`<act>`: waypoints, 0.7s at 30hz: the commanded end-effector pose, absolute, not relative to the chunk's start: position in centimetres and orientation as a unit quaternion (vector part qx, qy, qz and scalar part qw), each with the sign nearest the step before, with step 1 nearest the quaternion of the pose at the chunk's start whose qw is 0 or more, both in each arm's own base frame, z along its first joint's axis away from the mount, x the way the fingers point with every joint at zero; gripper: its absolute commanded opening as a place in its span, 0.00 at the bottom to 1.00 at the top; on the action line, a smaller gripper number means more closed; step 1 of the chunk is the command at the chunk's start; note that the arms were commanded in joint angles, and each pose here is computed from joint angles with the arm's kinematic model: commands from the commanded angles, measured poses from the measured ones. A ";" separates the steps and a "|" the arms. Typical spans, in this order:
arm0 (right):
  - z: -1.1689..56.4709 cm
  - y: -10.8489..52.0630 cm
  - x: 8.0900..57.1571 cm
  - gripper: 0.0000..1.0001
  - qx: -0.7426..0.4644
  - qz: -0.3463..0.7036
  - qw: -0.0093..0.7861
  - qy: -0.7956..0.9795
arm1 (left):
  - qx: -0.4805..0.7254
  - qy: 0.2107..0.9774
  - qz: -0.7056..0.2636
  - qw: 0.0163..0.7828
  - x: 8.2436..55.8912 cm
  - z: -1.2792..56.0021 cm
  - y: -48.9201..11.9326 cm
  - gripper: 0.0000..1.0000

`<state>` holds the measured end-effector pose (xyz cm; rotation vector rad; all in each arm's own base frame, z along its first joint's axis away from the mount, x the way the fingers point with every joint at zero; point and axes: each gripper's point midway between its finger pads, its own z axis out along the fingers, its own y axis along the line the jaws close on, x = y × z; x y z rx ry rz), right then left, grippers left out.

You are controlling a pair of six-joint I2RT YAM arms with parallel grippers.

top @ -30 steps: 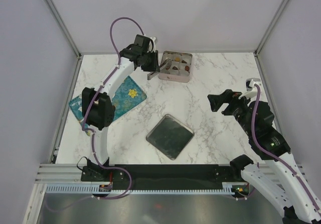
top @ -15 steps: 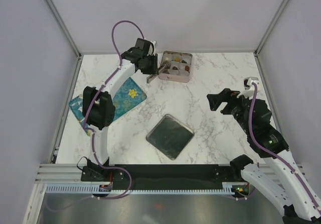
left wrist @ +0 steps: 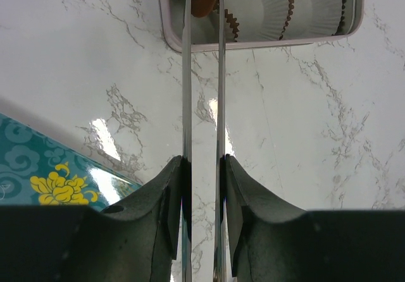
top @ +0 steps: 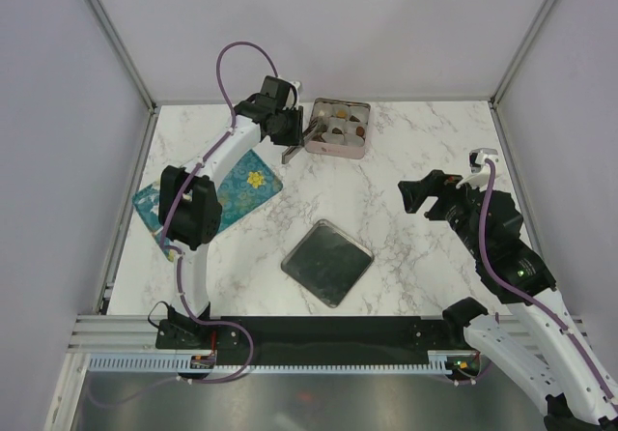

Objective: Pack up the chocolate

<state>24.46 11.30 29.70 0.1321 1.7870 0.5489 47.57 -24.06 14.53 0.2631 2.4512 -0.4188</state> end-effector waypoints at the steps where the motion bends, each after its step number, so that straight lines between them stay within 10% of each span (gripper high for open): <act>1: 31.6 11.3 24.6 0.93 0.058 0.246 0.614 0.748 | 0.121 0.911 -0.159 0.360 47.8 17.8 -24.3 0.37; 21: 31.6 11.7 24.9 0.93 0.057 0.252 0.611 0.748 | 0.124 0.909 -0.145 0.369 47.0 18.8 -23.6 0.40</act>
